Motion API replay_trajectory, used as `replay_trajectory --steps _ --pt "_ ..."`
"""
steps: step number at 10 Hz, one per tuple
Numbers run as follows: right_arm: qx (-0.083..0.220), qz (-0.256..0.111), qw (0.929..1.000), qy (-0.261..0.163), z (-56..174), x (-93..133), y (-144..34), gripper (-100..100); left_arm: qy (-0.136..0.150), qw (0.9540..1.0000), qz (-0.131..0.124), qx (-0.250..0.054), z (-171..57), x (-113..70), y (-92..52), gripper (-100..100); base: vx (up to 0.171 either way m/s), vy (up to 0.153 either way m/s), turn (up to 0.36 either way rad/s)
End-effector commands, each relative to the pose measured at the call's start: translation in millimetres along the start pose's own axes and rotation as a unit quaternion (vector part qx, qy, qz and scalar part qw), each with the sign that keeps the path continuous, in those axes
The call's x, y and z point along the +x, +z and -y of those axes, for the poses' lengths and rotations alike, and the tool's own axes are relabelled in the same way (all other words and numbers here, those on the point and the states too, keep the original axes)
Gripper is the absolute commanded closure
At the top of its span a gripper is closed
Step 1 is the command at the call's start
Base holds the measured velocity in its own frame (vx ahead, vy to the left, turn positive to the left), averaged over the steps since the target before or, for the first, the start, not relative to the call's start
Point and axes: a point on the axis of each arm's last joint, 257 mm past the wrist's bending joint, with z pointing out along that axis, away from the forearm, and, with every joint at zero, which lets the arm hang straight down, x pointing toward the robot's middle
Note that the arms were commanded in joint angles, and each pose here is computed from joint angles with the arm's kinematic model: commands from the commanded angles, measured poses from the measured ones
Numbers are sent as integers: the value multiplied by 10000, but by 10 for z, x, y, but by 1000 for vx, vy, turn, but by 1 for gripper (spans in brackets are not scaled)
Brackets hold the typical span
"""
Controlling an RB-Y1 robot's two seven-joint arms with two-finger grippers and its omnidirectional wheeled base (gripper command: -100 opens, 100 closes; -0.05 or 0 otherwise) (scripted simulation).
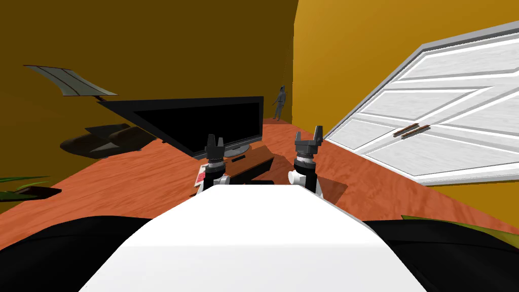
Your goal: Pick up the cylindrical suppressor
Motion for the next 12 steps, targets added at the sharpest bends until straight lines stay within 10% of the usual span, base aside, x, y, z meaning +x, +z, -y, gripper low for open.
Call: replay_trajectory --steps 1,12 --pt "0 0 10000 0 0 0 0 0 -73 9994 -111 -330 -265 29 -66 -100 -8 -21 -135" --pt "0 0 10000 0 0 0 0 0 -403 9699 -485 -2352 -1851 -11 -672 -100 -3 -17 -117"
